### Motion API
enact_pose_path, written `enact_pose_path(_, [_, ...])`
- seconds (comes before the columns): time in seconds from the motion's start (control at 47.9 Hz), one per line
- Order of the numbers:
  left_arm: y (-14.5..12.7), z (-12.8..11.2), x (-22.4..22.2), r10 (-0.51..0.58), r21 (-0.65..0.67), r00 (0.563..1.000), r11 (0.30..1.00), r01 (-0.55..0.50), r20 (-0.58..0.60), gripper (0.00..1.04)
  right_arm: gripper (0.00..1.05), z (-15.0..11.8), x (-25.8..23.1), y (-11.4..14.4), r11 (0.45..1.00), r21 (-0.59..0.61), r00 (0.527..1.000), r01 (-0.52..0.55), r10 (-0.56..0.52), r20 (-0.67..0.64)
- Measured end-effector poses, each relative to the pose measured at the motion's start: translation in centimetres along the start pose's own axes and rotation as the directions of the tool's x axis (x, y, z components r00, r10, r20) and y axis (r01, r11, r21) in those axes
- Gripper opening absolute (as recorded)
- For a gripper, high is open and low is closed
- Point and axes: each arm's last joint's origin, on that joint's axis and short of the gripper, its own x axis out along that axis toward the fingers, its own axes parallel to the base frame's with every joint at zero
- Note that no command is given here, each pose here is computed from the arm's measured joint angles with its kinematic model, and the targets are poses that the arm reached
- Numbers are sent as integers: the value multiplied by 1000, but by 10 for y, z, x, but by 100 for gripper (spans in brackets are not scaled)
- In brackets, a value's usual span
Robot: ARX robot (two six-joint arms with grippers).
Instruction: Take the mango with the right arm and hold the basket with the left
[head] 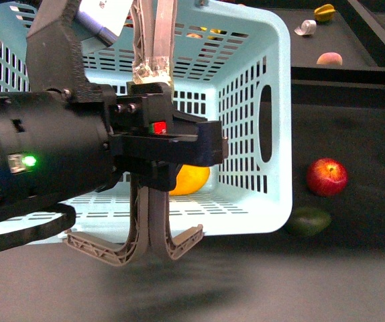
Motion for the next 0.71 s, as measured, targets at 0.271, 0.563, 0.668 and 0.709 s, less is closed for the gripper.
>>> enact_pose_path(0.271, [32,32,39,340,-279,936,911,-305,90,18,97,0,0,0,1000,1,1000,0,0,2])
enact_pose_path(0.563, [102,60,74,625,-799,766,533,-280,148,18,96,0,0,0,1000,1,1000,0,0,2])
enact_pose_path(0.668, [123,62,81,666,-877,726,440,-196,172,18,96,0,0,0,1000,1,1000,0,0,2])
enact_pose_path(0.709, [131,60,83,679,-895,712,411,-171,176,18,96,0,0,0,1000,1,1000,0,0,2])
